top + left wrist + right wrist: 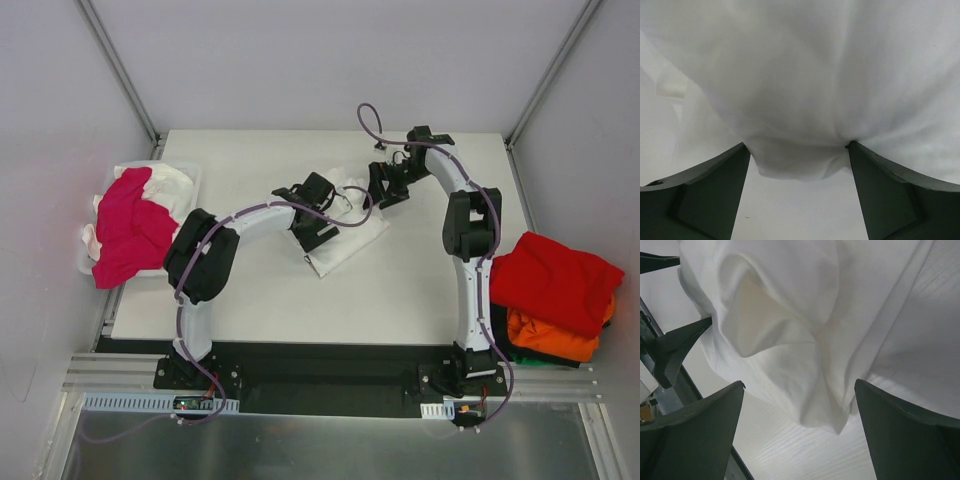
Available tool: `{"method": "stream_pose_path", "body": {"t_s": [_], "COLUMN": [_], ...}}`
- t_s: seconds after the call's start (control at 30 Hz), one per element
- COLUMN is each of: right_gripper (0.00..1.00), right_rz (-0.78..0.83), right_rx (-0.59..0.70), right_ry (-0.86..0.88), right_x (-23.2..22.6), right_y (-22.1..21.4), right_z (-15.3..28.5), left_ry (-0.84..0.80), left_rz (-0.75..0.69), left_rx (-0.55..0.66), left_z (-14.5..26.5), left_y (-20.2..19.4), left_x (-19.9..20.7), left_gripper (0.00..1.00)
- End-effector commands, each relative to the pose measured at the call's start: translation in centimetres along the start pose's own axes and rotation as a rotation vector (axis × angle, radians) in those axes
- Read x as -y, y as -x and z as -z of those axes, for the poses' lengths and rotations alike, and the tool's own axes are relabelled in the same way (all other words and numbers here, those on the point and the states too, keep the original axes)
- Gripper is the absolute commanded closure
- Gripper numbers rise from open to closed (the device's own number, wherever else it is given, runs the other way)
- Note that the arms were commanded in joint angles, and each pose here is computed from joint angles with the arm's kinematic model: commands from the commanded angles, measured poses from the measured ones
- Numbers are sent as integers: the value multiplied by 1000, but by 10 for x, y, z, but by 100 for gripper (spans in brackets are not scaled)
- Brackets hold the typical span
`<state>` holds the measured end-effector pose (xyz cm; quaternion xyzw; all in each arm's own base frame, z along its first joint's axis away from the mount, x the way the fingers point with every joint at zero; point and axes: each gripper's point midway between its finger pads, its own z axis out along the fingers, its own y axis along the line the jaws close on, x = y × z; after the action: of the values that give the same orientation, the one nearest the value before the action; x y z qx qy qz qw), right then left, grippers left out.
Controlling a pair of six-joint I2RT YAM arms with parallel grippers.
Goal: Fold and stack the t-shirts
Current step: Smooth out wrinkles on the folded tshirt
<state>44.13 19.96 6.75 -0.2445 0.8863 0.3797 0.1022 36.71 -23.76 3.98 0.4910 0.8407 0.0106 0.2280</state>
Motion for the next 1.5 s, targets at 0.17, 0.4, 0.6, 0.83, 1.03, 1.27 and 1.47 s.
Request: {"method": "stream_pose_path", "body": {"t_s": [0.17,0.4,0.6,0.83,1.03,1.27,1.47], "right_gripper": [4,4,4,4,4,4,4], "right_rz": [-10,-49,-85,-117,-148,-115,-103], "right_rx": [43,42,37,31,2,-34,-82], "right_ry": [-43,15,82,152,214,226,241], "right_x": [18,16,12,-6,-19,-38,-53], "right_y": [8,7,3,-3,-16,-29,-43], "right_z": [28,18,4,4,-6,-14,-29], "left_ry": [-48,-39,-31,-40,-43,-33,-20], "left_rz": [-9,-24,-40,-68,-73,-75,-78], "left_rx": [18,42,66,49,46,50,61], "left_z": [-1,5,13,9,10,17,22], "left_y": [13,23,32,28,27,26,29], "left_x": [11,10,11,15,18,16,13], "left_gripper": [19,19,19,19,18,18,18]}}
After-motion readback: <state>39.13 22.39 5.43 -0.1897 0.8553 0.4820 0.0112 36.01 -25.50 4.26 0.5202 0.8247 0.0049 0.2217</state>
